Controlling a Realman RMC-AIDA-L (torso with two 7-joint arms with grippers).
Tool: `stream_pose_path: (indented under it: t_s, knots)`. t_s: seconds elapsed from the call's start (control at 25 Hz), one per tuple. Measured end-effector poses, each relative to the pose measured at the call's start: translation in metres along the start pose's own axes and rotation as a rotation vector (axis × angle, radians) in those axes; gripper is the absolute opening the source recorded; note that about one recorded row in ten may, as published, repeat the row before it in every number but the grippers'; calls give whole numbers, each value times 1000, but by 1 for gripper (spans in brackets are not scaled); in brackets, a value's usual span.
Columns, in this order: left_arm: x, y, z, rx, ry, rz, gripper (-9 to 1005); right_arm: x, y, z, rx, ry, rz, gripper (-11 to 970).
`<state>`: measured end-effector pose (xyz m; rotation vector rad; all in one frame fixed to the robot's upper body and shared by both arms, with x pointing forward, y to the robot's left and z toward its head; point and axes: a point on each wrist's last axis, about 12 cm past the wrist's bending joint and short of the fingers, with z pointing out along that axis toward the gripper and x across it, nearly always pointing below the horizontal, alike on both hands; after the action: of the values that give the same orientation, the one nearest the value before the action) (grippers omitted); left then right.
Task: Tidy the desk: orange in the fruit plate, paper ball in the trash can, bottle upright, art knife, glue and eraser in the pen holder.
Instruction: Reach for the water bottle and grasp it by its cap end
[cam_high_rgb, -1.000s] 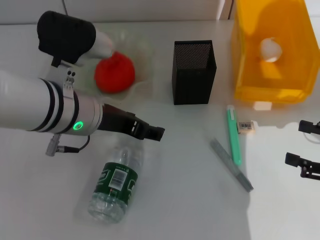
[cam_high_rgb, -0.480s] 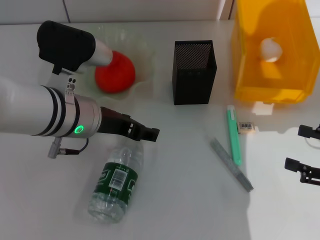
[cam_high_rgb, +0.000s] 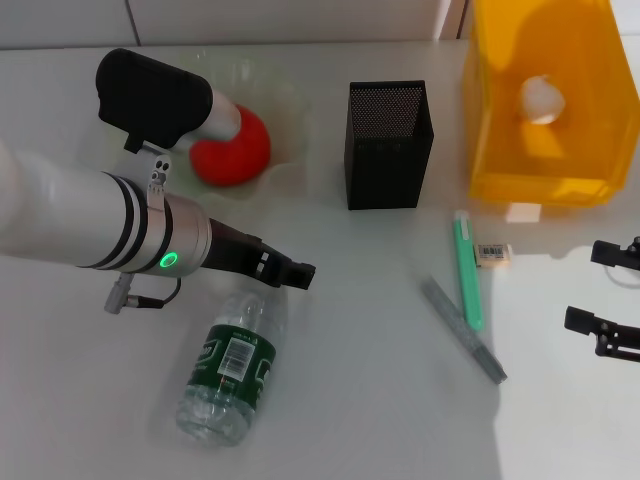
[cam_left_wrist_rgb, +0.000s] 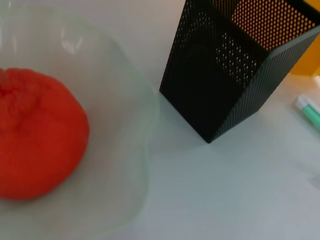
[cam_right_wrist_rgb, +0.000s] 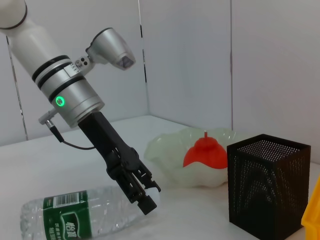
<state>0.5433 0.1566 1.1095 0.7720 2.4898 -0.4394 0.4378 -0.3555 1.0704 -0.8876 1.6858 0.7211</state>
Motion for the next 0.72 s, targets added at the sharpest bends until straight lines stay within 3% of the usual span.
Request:
stream_pose_path:
  t_s: [0.24, 0.72]
  knots:
    - [2, 0, 4, 0, 21, 5, 816, 0, 0, -1, 1, 5, 6, 838]
    - [1, -7, 1, 17, 41, 36, 454, 1, 1, 0, -5, 5, 20, 838]
